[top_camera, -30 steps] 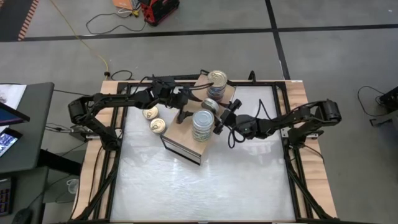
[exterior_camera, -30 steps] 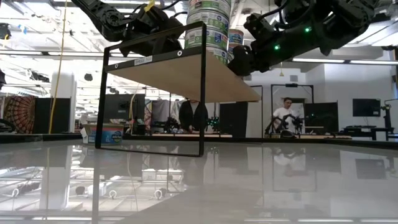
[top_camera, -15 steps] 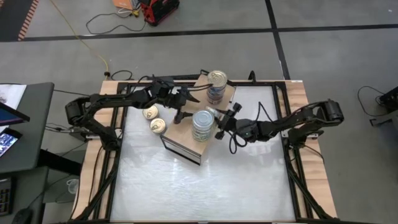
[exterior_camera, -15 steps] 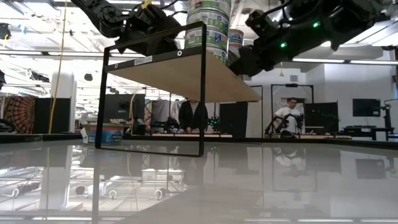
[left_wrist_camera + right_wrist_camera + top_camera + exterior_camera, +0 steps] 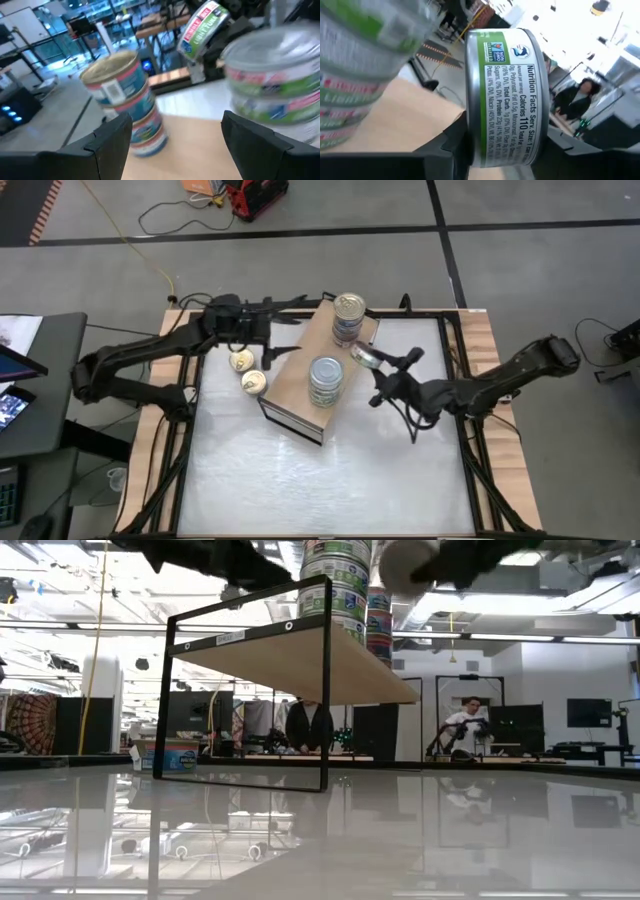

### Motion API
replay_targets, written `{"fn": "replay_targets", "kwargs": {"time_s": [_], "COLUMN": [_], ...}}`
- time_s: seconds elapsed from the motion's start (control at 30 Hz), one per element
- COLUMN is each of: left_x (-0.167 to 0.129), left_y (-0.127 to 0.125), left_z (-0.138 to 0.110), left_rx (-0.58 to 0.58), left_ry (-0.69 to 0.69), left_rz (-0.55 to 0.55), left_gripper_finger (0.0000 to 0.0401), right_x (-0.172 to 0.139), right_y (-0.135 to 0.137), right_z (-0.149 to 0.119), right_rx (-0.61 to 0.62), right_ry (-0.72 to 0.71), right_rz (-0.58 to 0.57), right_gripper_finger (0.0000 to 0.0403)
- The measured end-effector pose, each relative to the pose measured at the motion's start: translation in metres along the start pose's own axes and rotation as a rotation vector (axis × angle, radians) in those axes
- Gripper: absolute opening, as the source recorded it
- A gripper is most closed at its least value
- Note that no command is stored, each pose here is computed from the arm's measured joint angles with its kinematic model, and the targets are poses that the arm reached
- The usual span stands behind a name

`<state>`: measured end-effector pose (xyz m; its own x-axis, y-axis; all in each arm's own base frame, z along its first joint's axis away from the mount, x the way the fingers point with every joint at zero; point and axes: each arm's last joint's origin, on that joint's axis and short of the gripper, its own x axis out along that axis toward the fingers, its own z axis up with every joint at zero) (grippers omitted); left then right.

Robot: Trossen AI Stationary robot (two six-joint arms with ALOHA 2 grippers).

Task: Stack canned seafood by type on shelf
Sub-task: Stack the green tuna can on top of the other green tuna can

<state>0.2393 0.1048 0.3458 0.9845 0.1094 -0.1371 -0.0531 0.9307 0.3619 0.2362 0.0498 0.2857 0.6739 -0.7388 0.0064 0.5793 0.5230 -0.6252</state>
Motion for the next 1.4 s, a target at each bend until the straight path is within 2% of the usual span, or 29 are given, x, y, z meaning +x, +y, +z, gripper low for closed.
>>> {"fn": "replay_targets", "kwargs": {"time_s": [0.13, 0.27, 0.33, 0.5, 0.73, 0.83, 1.07, 1.27, 1.4], "left_x": [-0.006, -0.008, -0.01, -0.015, -0.02, -0.02, -0.019, -0.016, -0.016], "left_y": [-0.007, -0.013, -0.015, -0.019, -0.022, -0.023, -0.028, -0.033, -0.035], "left_z": [0.009, 0.013, 0.013, 0.017, 0.02, 0.018, 0.02, 0.02, 0.024], "left_rx": [-0.052, -0.091, -0.104, -0.172, -0.28, -0.299, -0.283, -0.281, -0.23], "left_ry": [-0.049, -0.054, -0.049, -0.049, -0.054, -0.039, -0.043, -0.038, -0.066], "left_rz": [-0.065, -0.091, -0.102, -0.129, -0.198, -0.204, -0.233, -0.256, -0.255], "left_gripper_finger": [0.0295, 0.0295, 0.0295, 0.0295, 0.0295, 0.0295, 0.0295, 0.0295, 0.0295], "right_x": [-0.003, 0.001, 0.005, 0.012, 0.022, 0.024, 0.024, 0.026, 0.026], "right_y": [-0.004, 0.005, 0.011, 0.02, 0.042, 0.045, 0.043, 0.044, 0.044], "right_z": [0.025, 0.044, 0.052, 0.075, 0.086, 0.089, 0.093, 0.093, 0.093], "right_rx": [-0.123, -0.286, -0.369, -0.488, -0.718, -0.763, -0.791, -0.823, -0.826], "right_ry": [-0.067, -0.091, -0.087, -0.075, -0.034, -0.027, -0.063, -0.109, -0.11], "right_rz": [0.034, 0.042, 0.037, 0.009, 0.006, 0.012, 0.027, 0.049, 0.05], "right_gripper_finger": [0.0165, 0.0162, 0.0171, 0.0194, 0.0168, 0.017, 0.0205, 0.0198, 0.019]}}
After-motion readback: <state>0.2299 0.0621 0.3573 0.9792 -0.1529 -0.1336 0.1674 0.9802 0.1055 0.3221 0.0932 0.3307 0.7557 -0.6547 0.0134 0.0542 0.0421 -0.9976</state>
